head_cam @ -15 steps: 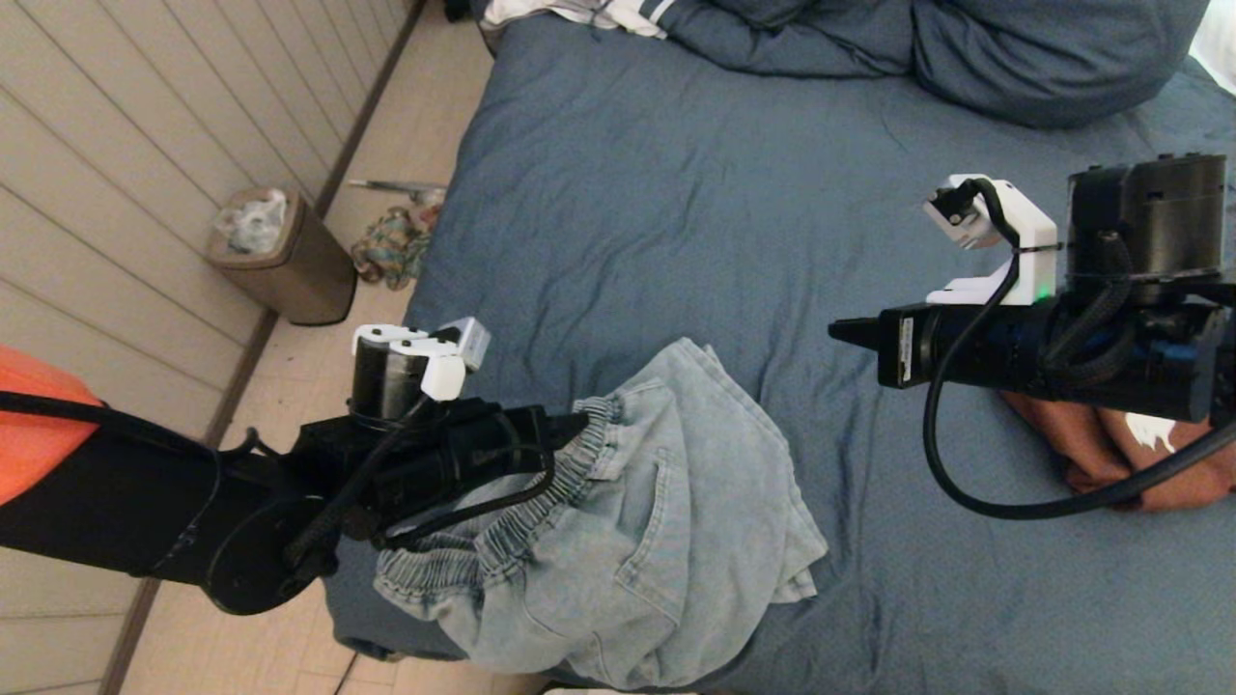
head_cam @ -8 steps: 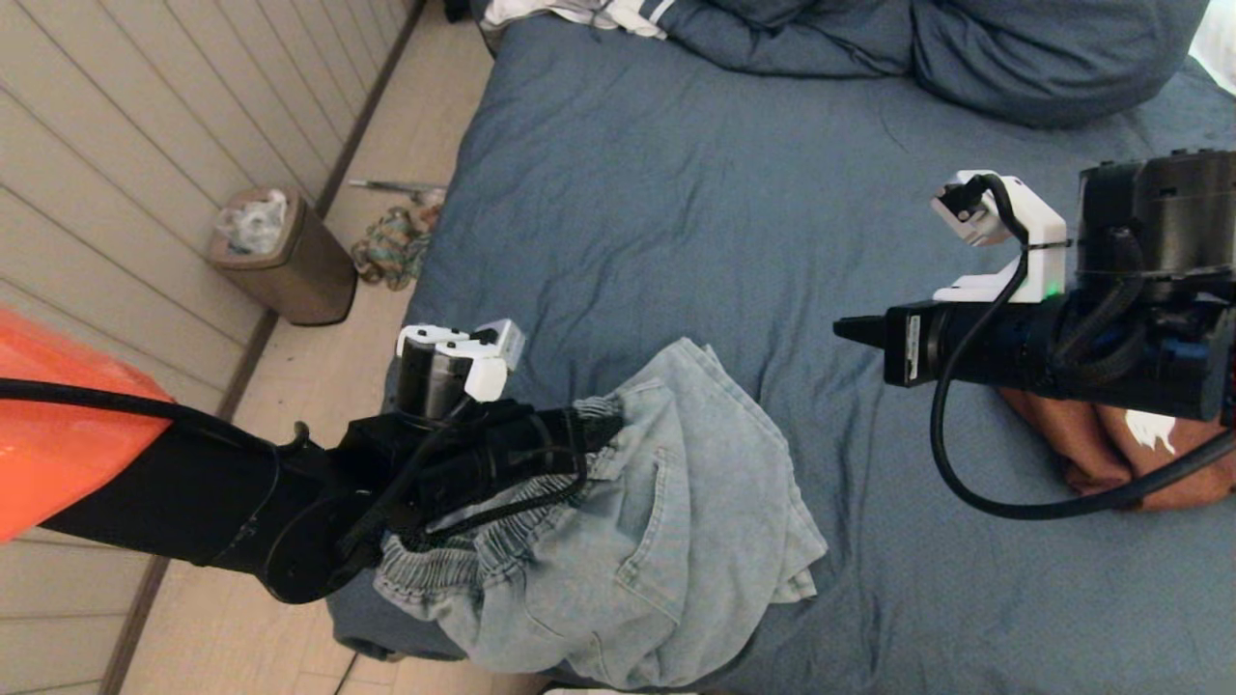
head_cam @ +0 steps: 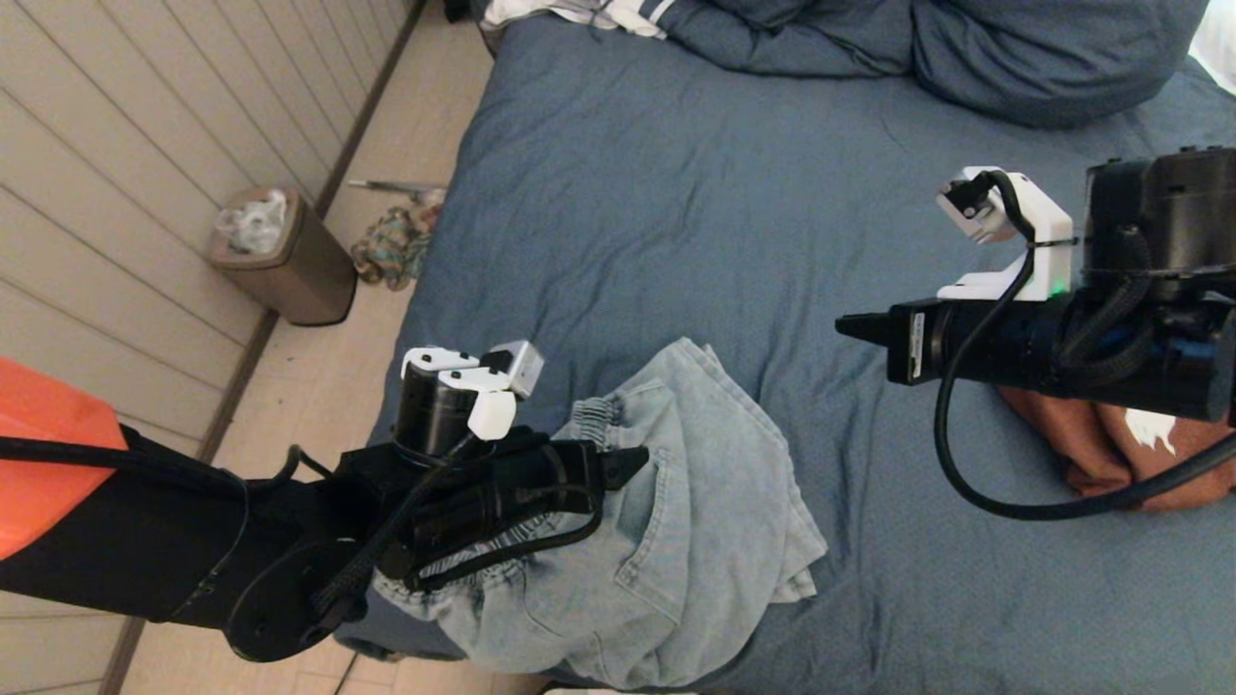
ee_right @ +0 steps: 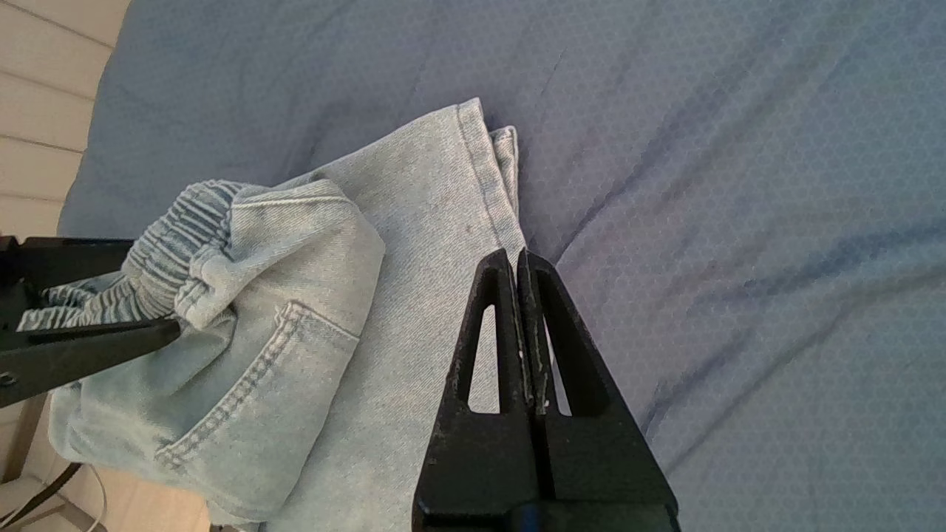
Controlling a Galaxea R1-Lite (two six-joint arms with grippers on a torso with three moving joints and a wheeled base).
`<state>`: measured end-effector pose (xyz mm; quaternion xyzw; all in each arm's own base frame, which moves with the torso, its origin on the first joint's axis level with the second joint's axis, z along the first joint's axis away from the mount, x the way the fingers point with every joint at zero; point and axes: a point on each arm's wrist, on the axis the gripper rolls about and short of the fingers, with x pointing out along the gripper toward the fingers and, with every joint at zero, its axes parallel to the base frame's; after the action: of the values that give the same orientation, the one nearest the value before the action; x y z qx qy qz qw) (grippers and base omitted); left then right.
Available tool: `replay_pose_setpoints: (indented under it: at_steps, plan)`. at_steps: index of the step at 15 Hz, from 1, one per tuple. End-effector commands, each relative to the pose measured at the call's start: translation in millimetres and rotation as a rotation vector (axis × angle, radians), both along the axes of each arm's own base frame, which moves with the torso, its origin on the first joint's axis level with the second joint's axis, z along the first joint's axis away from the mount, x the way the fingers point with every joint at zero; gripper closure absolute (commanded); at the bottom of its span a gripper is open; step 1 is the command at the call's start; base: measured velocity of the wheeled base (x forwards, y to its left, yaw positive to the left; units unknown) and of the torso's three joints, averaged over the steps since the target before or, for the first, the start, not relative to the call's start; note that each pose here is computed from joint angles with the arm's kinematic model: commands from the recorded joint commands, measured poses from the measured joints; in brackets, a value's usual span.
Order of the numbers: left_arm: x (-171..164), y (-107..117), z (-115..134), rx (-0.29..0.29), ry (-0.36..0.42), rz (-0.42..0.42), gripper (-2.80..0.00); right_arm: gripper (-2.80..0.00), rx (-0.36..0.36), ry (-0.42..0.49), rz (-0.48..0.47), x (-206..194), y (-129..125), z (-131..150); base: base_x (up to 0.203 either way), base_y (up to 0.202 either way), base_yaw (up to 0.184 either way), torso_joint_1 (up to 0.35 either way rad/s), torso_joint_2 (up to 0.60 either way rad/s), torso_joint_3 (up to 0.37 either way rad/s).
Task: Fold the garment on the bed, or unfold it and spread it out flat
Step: Unford the blue shorts
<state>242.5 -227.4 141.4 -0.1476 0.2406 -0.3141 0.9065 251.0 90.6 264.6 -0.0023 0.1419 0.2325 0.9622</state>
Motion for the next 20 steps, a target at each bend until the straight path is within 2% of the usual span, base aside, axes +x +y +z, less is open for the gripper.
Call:
replay_pose_setpoints:
  at_steps: [1,3,4,15,20]
  plan:
    - [0,-1,-3,0.003,0.007,0.0,-2.8,0.0,-0.002,0.003,0.003,1,1,-1,0.0,0.0,0.0,0.0,0.0,0.0]
    - [0,-1,-7,0.014,0.014,-0.003,-2.8,0.0,-0.003,0.007,0.005,1,1,-2,0.0,0.0,0.0,0.0,0.0,0.0]
    - [-1,-1,-7,0.017,0.014,-0.004,0.0,0.0,-0.003,0.005,0.003,1,1,-2,0.0,0.0,0.0,0.0,0.0,0.0]
    - [-5,4,-4,0.008,0.003,-0.001,0.0,0.0,-0.006,0.014,0.005,2,2,-4,0.0,0.0,0.0,0.0,0.0,0.0]
    - [-19,17,11,-0.02,-0.026,-0.002,0.0,0.0,-0.006,0.023,0.005,5,3,-6,0.0,0.0,0.0,0.0,0.0,0.0]
